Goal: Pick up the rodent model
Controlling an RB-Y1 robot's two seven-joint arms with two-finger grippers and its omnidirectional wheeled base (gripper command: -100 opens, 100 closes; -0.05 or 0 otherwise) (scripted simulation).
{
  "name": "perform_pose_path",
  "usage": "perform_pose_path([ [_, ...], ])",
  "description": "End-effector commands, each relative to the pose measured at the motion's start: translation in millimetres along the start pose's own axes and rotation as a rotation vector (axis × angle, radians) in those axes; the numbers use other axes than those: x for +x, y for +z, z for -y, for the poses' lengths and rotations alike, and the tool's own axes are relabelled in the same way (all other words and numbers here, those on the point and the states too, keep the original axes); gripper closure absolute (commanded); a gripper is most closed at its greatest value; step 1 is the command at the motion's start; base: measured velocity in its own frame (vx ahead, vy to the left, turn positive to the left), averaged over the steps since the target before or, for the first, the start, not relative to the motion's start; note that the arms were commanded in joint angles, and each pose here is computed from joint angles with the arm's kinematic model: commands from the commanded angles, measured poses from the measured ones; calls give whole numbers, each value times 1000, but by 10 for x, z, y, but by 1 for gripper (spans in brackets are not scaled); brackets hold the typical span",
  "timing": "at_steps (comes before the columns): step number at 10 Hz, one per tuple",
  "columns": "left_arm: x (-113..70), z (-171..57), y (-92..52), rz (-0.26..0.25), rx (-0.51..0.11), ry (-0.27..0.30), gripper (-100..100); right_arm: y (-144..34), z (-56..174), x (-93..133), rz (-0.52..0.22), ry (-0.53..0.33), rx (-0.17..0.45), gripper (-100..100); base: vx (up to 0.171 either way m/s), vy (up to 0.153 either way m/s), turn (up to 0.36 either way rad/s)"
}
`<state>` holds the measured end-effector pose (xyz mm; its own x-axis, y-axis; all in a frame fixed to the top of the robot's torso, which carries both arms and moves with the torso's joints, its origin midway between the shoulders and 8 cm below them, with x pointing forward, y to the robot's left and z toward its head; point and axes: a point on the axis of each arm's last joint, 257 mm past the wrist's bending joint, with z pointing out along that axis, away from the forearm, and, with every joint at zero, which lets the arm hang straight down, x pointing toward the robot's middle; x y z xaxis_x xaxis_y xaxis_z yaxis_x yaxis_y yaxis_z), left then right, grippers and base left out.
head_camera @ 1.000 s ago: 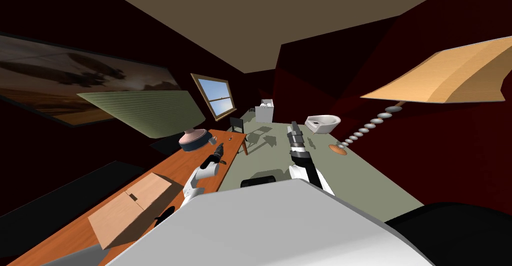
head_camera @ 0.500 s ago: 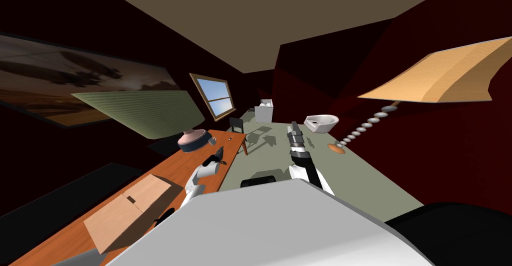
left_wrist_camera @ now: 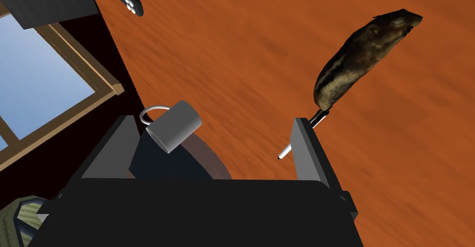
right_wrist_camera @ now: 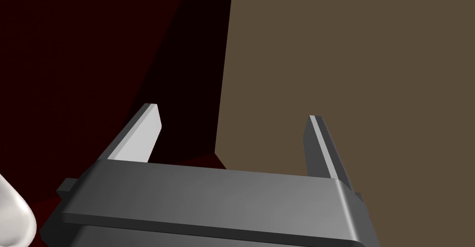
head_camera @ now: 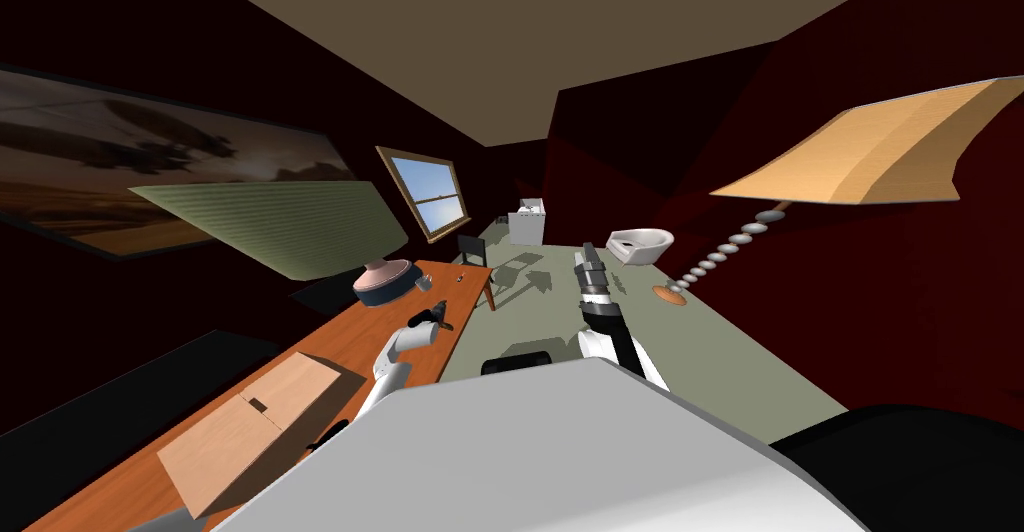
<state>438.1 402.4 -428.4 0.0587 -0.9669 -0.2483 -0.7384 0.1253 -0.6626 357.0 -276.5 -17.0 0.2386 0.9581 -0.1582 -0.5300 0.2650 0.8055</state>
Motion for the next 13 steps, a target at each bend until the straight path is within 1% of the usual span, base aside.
perform_pose_path([
  [1,20,-126,30,-2,-43,7,-100,0,0,0,0,0,0,0,0,17,-20],
  [2,2,-265,70,-3,-102,19,-100,0,0,0,0,0,0,0,2,19,-36],
  [3,3,-284,74,-4,-106,19,-100,0,0,0,0,0,0,0,1,17,-16],
  [4,-14,-386,98,-6,-157,31,-100,0,0,0,0,0,0,0,4,18,-29],
  [5,-14,-431,106,-6,-166,30,-100,0,0,0,0,0,0,0,5,15,-19],
  [6,-28,-566,126,-9,-223,40,-100,0,0,0,0,0,0,0,9,15,-36],
  [7,-42,-652,145,-12,-262,50,-100,0,0,0,0,0,0,0,15,26,-59],
  [8,-39,-687,137,-14,-275,50,-100,0,0,0,0,0,0,0,10,21,-18],
  [9,-47,-793,141,-18,-323,58,-100,0,0,0,0,0,0,0,12,13,-30],
  [10,-47,-796,142,-18,-324,58,-100,0,0,0,0,0,0,0,10,11,-15],
  [13,-44,-1043,126,-37,-444,78,-100,0,0,0,0,0,0,0,22,22,-45],
])
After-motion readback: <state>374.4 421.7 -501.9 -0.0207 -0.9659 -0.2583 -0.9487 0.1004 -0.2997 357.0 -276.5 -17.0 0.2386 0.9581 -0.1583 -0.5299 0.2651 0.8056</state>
